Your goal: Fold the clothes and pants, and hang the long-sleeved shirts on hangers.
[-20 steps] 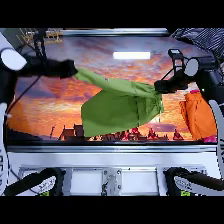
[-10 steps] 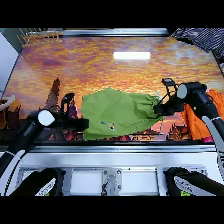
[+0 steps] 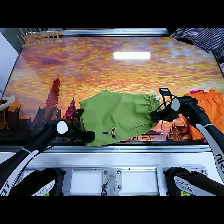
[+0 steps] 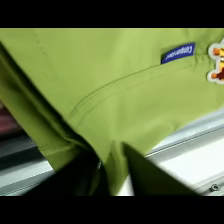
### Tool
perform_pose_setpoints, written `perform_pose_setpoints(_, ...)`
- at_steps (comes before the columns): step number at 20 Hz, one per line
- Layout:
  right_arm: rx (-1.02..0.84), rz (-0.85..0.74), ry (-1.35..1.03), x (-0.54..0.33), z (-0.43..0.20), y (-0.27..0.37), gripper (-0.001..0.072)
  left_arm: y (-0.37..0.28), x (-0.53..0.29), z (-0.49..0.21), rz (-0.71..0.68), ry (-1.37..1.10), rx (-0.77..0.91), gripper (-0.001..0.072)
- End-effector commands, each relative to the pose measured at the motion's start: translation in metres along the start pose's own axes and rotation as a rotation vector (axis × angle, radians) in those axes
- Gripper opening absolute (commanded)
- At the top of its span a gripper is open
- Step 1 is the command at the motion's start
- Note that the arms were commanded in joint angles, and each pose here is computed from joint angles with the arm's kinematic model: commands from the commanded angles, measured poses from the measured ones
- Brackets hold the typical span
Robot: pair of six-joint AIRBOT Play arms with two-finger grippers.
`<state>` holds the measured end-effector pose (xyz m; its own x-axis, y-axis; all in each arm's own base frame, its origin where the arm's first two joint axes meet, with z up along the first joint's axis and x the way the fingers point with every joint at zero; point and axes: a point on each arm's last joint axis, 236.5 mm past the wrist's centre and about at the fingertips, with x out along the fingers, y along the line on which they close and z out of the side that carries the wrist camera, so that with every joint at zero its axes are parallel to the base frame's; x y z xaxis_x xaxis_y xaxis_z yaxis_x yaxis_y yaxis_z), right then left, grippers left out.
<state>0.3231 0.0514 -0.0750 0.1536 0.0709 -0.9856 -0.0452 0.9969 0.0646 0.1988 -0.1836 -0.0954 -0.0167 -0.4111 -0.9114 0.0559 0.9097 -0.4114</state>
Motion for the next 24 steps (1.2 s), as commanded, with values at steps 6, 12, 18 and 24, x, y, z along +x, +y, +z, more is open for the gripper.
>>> perform_pose_setpoints(6,-0.093,-0.002,-0.007,-0.085,0.006,-0.035,0.0718,-0.043,-0.108,0.047,-0.096,-0.223,0.043,0.0549)
perform_pose_setpoints(12,0.105,0.298,-0.043,-0.056,0.029,-0.060,0.0717,-0.049,-0.141,0.052,-0.136,-0.338,0.009,0.0010)
perform_pose_setpoints(18,0.314,0.697,-0.018,-0.005,0.057,-0.072,0.0716,-0.050,-0.141,0.055,-0.138,-0.348,0.008,0.0004)
perform_pose_setpoints(24,0.274,0.758,0.066,0.029,0.070,-0.050,0.0712,-0.051,-0.143,0.058,-0.142,-0.364,0.007,0.0004)
